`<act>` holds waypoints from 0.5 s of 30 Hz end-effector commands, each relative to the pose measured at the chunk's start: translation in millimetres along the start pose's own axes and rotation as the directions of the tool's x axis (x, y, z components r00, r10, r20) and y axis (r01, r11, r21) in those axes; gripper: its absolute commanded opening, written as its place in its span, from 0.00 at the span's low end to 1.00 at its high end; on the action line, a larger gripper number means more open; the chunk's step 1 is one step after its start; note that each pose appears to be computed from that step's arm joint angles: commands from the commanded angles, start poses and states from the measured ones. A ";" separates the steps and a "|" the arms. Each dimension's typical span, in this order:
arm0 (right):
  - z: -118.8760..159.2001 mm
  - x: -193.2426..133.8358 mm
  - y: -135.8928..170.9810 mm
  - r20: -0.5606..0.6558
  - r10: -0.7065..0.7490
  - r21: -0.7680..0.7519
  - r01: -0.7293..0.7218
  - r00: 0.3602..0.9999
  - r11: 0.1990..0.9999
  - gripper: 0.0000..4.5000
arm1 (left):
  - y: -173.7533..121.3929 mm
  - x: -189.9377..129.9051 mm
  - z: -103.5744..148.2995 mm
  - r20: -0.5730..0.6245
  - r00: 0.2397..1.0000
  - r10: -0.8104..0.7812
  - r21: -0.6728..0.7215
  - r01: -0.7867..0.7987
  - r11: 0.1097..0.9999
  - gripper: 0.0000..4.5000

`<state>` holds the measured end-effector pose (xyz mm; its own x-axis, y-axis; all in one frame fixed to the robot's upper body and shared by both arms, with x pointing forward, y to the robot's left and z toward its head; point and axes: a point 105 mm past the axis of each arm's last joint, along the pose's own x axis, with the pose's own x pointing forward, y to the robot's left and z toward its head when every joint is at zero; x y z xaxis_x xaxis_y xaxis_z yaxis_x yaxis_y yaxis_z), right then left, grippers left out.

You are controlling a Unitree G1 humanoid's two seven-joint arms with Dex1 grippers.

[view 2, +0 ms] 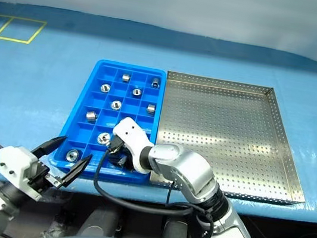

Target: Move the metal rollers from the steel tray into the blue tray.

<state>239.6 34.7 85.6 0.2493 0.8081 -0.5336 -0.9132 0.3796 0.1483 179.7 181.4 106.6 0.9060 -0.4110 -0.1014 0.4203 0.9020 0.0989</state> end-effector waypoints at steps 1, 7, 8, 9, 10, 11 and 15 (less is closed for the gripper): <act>-14.6 -0.9 3.2 -0.051 0.004 0.028 -0.003 0.999 1.000 0.61 | -7.3 7.3 11.5 0.045 0.997 -0.055 0.026 0.053 0.998 1.00; 4.9 -19.3 4.4 0.101 -0.001 0.088 -0.008 0.995 0.996 1.00 | -10.6 24.6 24.7 0.103 0.985 -0.138 0.053 0.133 0.990 1.00; 11.2 -25.6 3.0 0.150 -0.014 0.091 0.000 0.989 0.996 1.00 | -10.7 29.3 29.3 0.124 0.980 -0.155 0.059 0.149 0.987 1.00; 17.3 -31.9 1.6 0.196 -0.028 0.091 0.010 0.980 0.996 1.00 | -10.6 33.8 34.1 0.146 0.974 -0.170 0.066 0.162 0.985 1.00; 23.5 -38.5 0.3 0.246 -0.042 0.095 0.019 0.968 0.995 1.00 | -10.1 38.5 39.5 0.173 0.968 -0.181 0.067 0.171 0.983 1.00; 30.5 -46.6 -3.7 0.304 -0.075 0.099 0.047 0.950 0.994 1.00 | -8.4 44.8 45.5 0.202 0.962 -0.182 0.065 0.173 0.983 1.00; 38.2 -81.5 -46.1 0.411 -0.383 0.131 0.363 0.827 0.923 1.00 | 4.1 74.8 59.3 0.255 0.959 -0.122 0.050 0.112 0.992 1.00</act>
<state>262.5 -14.8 136.8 0.5779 0.7794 -0.2420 -0.7789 0.6153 0.1218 246.9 148.1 158.4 0.8215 -0.5527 0.1405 0.5339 0.8320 0.1508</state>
